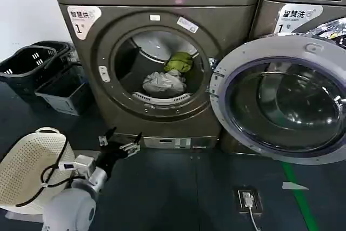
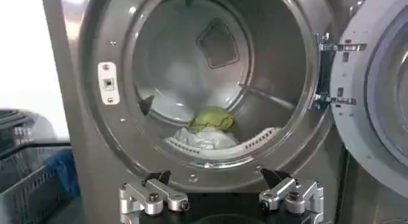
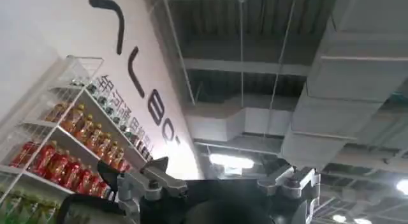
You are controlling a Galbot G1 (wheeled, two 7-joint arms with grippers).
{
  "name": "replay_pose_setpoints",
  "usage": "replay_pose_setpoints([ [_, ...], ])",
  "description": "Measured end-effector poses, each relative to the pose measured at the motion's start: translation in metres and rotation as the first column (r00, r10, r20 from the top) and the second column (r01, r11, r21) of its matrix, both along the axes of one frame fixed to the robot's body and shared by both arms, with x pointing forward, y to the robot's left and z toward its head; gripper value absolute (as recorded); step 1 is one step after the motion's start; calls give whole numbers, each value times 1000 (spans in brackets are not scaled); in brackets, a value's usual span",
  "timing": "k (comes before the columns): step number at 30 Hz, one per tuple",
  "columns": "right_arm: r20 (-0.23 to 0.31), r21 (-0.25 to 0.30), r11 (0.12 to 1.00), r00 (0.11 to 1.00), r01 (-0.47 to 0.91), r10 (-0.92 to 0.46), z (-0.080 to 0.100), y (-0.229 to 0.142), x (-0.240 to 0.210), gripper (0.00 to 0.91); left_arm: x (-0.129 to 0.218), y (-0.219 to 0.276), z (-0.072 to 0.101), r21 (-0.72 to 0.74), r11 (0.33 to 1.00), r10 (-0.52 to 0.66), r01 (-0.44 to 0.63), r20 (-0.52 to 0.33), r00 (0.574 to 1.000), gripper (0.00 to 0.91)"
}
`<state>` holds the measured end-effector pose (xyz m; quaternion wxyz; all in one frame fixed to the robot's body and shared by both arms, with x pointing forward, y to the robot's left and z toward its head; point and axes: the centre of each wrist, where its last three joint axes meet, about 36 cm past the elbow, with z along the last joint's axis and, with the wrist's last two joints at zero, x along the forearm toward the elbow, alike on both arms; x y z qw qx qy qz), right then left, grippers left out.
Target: Grasp the clothes from the dryer.
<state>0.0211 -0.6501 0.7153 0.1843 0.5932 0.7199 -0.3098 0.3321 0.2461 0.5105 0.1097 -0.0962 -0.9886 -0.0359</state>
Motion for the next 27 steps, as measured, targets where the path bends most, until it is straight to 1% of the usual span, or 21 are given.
replay_pose_setpoints([
  [7, -2, 0, 1000, 1000, 15, -15, 0, -2, -3, 907, -1, 0, 1, 0, 1000, 0, 0, 2, 1000, 907],
  [15, 16, -19, 1000, 1000, 22, -22, 1, -4, -6, 907, -2, 0, 1, 6, 1000, -1, 1, 2, 1000, 907],
  [27, 29, -25, 1000, 999, 17, -16, 3, -8, -8, 907, -3, -1, 0, 13, 1000, -2, 2, 2, 1000, 907],
])
